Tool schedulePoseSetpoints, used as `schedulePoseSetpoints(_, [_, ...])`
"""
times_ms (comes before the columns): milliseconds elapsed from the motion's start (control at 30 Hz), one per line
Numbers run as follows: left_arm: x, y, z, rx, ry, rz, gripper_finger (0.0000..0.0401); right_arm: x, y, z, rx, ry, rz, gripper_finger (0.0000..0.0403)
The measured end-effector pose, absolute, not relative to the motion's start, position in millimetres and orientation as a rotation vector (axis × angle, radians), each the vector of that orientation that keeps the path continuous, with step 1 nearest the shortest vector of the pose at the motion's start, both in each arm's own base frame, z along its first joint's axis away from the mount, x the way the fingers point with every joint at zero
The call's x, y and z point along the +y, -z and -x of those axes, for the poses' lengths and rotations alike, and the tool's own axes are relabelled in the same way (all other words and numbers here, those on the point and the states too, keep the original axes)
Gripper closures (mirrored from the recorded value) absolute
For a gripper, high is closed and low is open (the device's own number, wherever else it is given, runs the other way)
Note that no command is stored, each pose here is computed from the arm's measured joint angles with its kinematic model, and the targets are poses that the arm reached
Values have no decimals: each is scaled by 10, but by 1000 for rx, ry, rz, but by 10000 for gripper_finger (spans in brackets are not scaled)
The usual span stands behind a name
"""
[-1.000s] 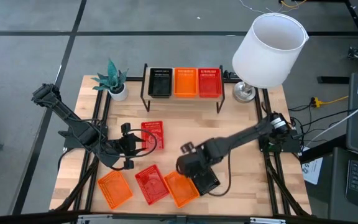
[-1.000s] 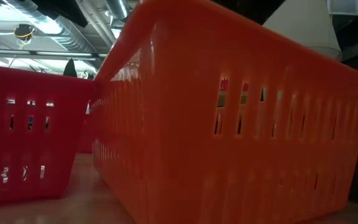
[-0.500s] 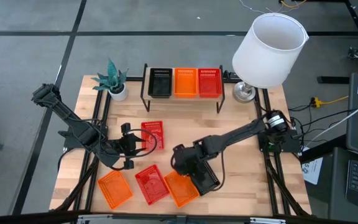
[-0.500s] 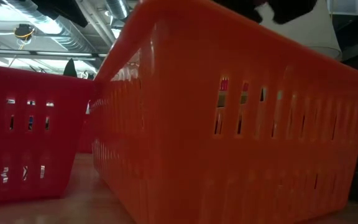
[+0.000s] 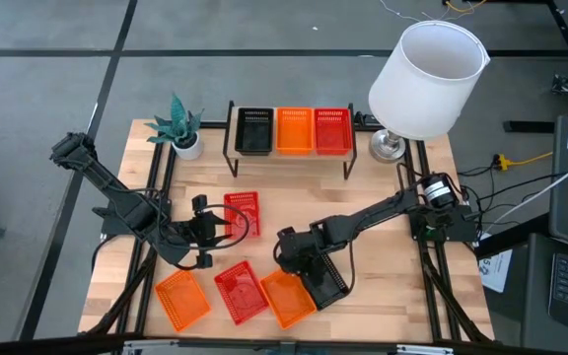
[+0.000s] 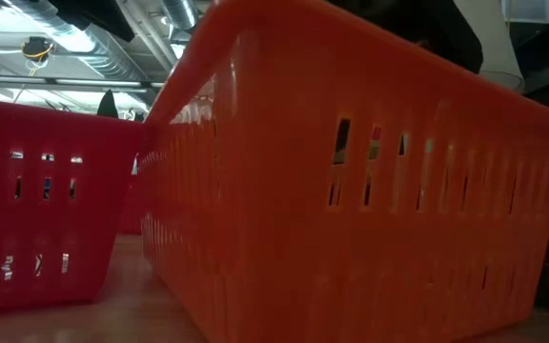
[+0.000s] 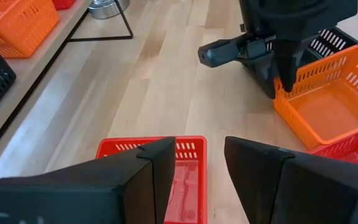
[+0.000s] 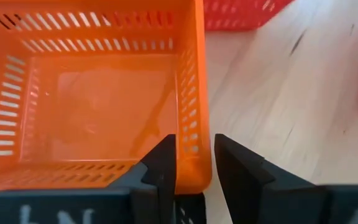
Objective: Stack baskets on shelf by color
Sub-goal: Stack the right orange bin on top of the orange bin on the shelf
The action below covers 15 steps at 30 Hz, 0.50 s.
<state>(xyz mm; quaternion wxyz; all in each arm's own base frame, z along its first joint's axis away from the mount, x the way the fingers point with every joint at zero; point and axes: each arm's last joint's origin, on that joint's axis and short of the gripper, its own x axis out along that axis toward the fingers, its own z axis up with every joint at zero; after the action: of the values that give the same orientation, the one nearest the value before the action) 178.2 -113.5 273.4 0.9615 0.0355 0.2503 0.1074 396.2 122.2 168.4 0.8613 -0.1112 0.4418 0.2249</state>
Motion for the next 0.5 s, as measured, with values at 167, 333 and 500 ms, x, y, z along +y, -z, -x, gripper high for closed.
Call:
schedulePoseSetpoints(167, [-1135,-2734,-1782,507,-218,-72,269,1218,-1683,-3963,936,-444,202,305])
schedulePoseSetpoints(333, [-1135,-2734,-1782,507,-218,-71,269,1211,-1721,-3988,932,-376,180,382])
schedulePoseSetpoints(500, [-1134,-2734,-1782,507,-218,-72,269,1214,-2101,-4073,933,-357,154,397])
